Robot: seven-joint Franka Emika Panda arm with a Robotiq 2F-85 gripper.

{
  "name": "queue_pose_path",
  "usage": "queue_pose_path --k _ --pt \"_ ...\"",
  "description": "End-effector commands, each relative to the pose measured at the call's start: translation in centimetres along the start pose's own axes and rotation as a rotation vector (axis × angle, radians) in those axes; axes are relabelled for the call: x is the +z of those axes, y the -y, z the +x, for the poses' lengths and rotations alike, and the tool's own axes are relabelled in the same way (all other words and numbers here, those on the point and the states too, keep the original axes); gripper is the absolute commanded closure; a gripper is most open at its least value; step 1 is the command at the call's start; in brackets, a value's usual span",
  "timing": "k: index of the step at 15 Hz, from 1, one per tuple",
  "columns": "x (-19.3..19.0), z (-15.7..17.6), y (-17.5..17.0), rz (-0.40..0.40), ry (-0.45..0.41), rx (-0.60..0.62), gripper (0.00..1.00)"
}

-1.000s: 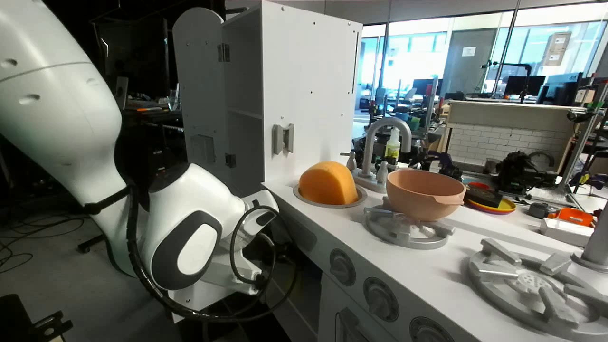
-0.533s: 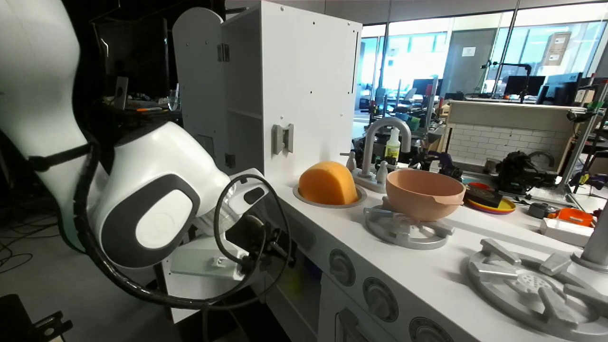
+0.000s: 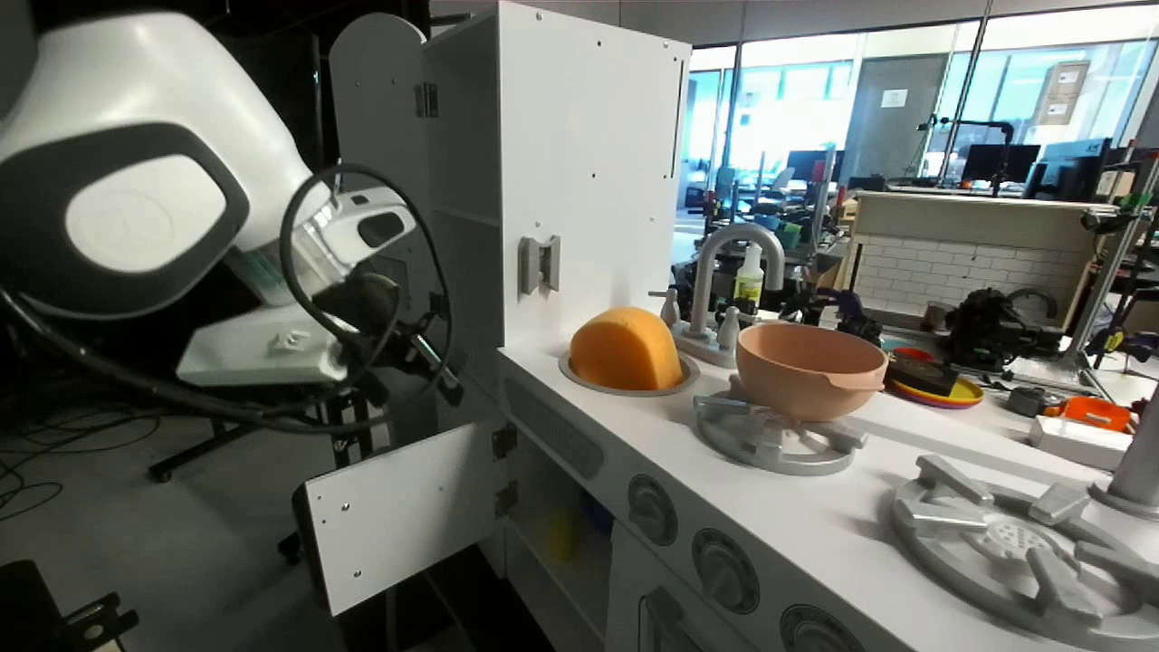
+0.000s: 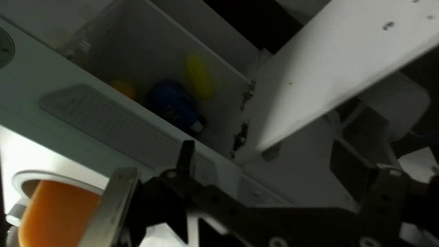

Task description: Put the blue and yellow objects into the bottom cabinet.

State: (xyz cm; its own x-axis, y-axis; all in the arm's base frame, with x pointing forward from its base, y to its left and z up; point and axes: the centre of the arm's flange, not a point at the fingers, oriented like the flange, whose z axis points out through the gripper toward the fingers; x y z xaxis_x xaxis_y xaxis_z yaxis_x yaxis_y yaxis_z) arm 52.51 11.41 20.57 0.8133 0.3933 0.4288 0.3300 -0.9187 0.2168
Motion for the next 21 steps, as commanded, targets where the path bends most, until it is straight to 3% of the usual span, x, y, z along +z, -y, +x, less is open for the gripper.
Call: queue_pose_path --k 1,4,11,21 --pt "-4.8 3.3 3.4 0.075 0.060 -0.027 0.00" --pt "-4.8 3.9 6.3 0.126 0.142 -0.056 0.00" --pt "0.0 2.1 10.4 0.170 0.294 -0.067 0.00" --pt "5.8 1.3 14.1 0.211 0.338 -0.060 0.00"
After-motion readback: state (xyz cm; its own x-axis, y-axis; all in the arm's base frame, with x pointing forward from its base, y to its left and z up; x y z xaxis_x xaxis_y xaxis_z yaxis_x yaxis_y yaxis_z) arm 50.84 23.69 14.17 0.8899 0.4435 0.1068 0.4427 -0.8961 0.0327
